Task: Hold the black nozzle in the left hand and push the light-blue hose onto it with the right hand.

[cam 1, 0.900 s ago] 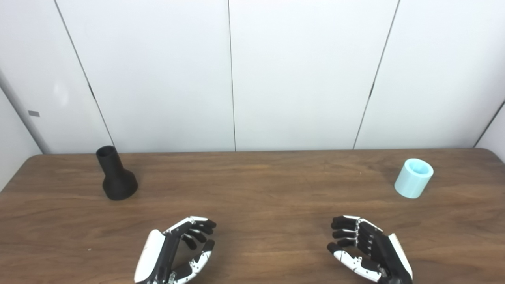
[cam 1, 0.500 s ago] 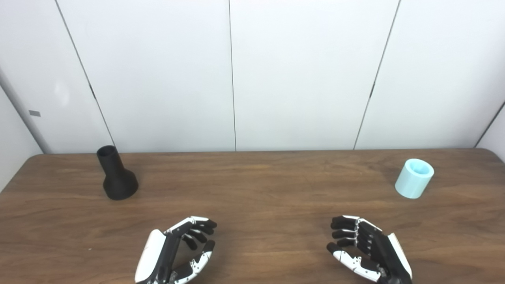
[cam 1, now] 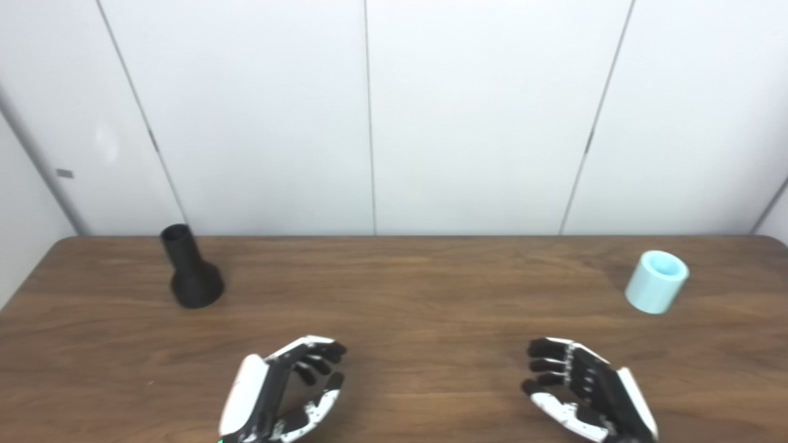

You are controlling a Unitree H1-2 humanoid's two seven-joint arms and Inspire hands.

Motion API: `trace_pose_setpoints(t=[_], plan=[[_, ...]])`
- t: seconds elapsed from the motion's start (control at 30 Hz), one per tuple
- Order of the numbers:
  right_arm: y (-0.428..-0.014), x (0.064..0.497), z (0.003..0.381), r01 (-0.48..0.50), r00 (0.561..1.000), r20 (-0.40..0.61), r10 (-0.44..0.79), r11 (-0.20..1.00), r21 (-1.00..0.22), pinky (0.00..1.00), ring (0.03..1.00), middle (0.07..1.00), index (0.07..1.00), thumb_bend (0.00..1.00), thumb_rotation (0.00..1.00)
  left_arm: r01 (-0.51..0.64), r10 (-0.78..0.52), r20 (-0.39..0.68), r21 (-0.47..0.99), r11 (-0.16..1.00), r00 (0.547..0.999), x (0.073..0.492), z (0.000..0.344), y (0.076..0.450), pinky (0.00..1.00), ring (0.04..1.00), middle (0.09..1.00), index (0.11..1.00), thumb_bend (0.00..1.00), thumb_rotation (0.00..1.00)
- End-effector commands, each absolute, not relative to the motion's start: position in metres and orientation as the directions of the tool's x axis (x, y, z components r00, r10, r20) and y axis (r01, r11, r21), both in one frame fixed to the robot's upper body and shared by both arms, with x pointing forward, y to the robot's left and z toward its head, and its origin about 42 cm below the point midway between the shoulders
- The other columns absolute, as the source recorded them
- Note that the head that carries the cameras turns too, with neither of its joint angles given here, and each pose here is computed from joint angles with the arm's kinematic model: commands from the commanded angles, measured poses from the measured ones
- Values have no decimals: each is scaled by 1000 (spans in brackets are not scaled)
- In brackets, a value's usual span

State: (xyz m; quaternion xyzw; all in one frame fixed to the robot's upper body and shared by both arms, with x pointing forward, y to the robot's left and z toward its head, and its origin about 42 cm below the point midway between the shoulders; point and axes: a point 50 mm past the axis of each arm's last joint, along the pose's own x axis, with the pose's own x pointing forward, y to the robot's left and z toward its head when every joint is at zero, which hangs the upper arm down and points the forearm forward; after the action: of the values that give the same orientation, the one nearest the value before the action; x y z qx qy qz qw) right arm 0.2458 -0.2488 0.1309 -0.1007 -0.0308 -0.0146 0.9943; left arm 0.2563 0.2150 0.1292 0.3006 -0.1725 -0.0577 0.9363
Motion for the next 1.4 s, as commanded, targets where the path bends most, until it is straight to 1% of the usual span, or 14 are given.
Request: trace_pose_setpoints(t=[0.0, 0.1, 0.27, 0.5, 0.63, 0.7, 0.73, 0.87, 0.9, 0.97, 1.07, 1.17, 1.2, 1.37], plan=[[-256, 251, 149, 34, 990, 138, -6, 979, -203, 578, 652, 687, 665, 258, 0, 19, -203, 267, 561, 827, 942, 253, 120, 202, 459, 558, 622, 626, 296, 158], [-260, 251, 151, 34, 990, 140, -6, 979, -203, 566, 654, 690, 668, 242, 0, 20, -206, 272, 559, 829, 940, 255, 120, 195, 464, 565, 627, 627, 301, 211], [-261, 252, 155, 39, 990, 142, -9, 976, -215, 600, 676, 694, 673, 228, 0, 23, -215, 284, 556, 831, 934, 257, 120, 191, 453, 558, 616, 616, 284, 126], [-257, 252, 157, 36, 990, 138, -6, 977, -212, 594, 681, 704, 673, 222, 0, 0, -184, 275, 557, 831, 944, 257, 121, 194, 463, 568, 626, 630, 284, 190], [-258, 253, 157, 33, 991, 135, -4, 976, -216, 600, 686, 708, 677, 219, 0, -74, -119, 311, 544, 836, 943, 260, 125, 199, 353, 469, 564, 636, 313, 207], [-260, 253, 157, 35, 991, 131, -6, 975, -218, 604, 687, 711, 682, 215, 0, -124, -68, 325, 534, 836, 943, 259, 131, 201, 351, 479, 567, 640, 358, 269], [-261, 253, 157, 36, 992, 128, -9, 977, -210, 602, 685, 711, 683, 214, 0, -150, -39, 336, 520, 841, 941, 259, 136, 202, 366, 497, 584, 644, 381, 275], [-266, 254, 158, 36, 992, 123, -13, 981, -189, 621, 695, 713, 682, 205, 0, -236, 40, 379, 488, 840, 924, 257, 156, 209, 483, 602, 645, 646, 526, 244], [-267, 253, 159, 38, 993, 119, -14, 979, -199, 622, 695, 712, 681, 205, 0, -258, 57, 391, 484, 836, 918, 256, 162, 214, 489, 607, 648, 646, 537, 243], [-271, 253, 159, 39, 993, 113, -16, 976, -213, 640, 707, 721, 693, 207, 0, -286, 80, 407, 477, 831, 910, 255, 168, 221, 499, 615, 656, 648, 615, 244], [-275, 253, 160, 42, 994, 106, -19, 973, -225, 641, 711, 724, 697, 211, 0, -321, 118, 416, 460, 828, 901, 254, 170, 238, 491, 615, 666, 667, 670, 247], [-279, 254, 160, 38, 994, 104, -15, 972, -230, 646, 712, 723, 703, 205, 0, -380, 179, 416, 472, 795, 891, 254, 164, 260, 539, 644, 686, 693, 706, 298], [-280, 254, 160, 39, 995, 103, -15, 972, -231, 647, 711, 719, 703, 206, 0, -399, 205, 410, 470, 788, 889, 255, 161, 267, 568, 661, 697, 700, 749, 328], [-283, 256, 159, 45, 995, 95, -25, 978, -205, 629, 701, 711, 696, 216, 0, -443, 250, 418, 469, 764, 873, 259, 165, 281, 561, 706, 771, 747, 739, 323]])
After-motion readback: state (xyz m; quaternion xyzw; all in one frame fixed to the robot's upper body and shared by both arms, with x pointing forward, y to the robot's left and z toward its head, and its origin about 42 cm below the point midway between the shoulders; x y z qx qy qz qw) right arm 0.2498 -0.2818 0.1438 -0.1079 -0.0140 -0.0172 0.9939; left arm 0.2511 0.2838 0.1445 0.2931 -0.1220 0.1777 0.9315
